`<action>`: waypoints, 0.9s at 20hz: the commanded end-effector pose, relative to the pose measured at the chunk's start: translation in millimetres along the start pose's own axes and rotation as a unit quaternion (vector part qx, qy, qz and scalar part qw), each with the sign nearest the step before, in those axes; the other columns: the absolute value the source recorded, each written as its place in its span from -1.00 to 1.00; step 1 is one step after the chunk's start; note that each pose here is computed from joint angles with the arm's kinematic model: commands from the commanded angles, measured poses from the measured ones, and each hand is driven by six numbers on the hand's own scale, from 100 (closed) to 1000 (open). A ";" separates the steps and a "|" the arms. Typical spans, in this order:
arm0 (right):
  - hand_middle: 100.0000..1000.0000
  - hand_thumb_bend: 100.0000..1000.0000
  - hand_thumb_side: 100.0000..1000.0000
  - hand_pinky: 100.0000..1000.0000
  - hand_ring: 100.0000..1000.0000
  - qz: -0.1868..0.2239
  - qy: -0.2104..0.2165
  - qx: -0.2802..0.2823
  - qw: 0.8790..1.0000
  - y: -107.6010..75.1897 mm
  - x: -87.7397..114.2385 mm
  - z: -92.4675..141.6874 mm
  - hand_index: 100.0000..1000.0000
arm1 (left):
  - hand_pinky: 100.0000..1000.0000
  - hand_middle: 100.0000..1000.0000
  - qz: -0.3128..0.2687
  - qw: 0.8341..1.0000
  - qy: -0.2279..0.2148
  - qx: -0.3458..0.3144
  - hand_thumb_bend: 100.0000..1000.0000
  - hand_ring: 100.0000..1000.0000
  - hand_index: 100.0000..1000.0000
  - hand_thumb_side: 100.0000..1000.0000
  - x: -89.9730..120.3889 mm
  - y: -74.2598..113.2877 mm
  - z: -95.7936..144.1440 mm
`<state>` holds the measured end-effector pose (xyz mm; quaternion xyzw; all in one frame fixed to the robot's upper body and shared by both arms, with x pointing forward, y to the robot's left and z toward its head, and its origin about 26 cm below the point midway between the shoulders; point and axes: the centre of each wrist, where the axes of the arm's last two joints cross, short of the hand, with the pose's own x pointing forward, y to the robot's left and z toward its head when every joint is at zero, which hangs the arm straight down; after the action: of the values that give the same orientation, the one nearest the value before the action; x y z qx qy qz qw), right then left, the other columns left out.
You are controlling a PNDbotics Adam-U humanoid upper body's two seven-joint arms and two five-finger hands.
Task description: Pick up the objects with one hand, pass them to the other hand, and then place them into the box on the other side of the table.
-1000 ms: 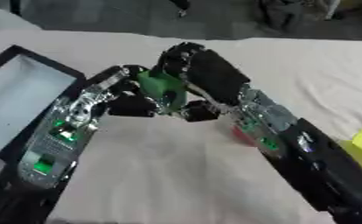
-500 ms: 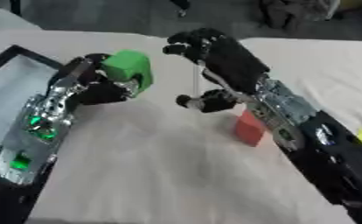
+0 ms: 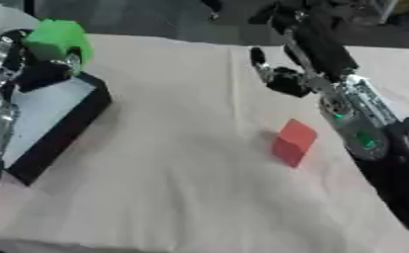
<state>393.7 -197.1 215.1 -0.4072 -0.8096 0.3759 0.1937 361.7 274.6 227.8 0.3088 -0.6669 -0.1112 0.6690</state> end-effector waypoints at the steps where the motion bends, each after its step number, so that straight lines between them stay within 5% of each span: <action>1: 0.40 -0.87 -1.00 0.54 0.44 0.021 0.022 -0.035 0.999 -24.2 -14.2 -3.4 0.52 | 0.06 -0.27 -0.019 0.999 0.012 0.050 -1.00 0.14 -0.24 -0.83 -7.1 30.2 -7.8; 7: 0.40 -0.81 -1.00 0.54 0.44 0.049 0.046 -0.079 0.995 -45.5 -23.3 -2.6 0.52 | 0.12 -0.16 -0.055 0.995 0.066 0.056 -1.00 0.22 -0.08 -1.00 -35.5 40.9 -22.4; 9: 0.41 -0.81 -1.00 0.54 0.44 0.056 0.055 -0.090 0.993 -51.4 -26.5 -2.7 0.52 | 0.24 0.02 -0.069 0.993 0.079 0.044 -0.98 0.39 0.15 -1.00 -43.4 39.7 -27.5; 18: 0.38 -1.00 -1.00 0.54 0.42 0.046 0.121 -0.122 0.984 -66.9 -45.4 6.5 0.51 | 0.66 0.51 -0.135 0.984 0.114 -0.019 -0.10 0.78 0.62 -0.80 -67.6 38.2 -42.4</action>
<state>386.2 -254.2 246.6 -0.4953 -0.7994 0.2450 0.2359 386.3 344.6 181.4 0.3757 -0.5341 -0.1725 0.7375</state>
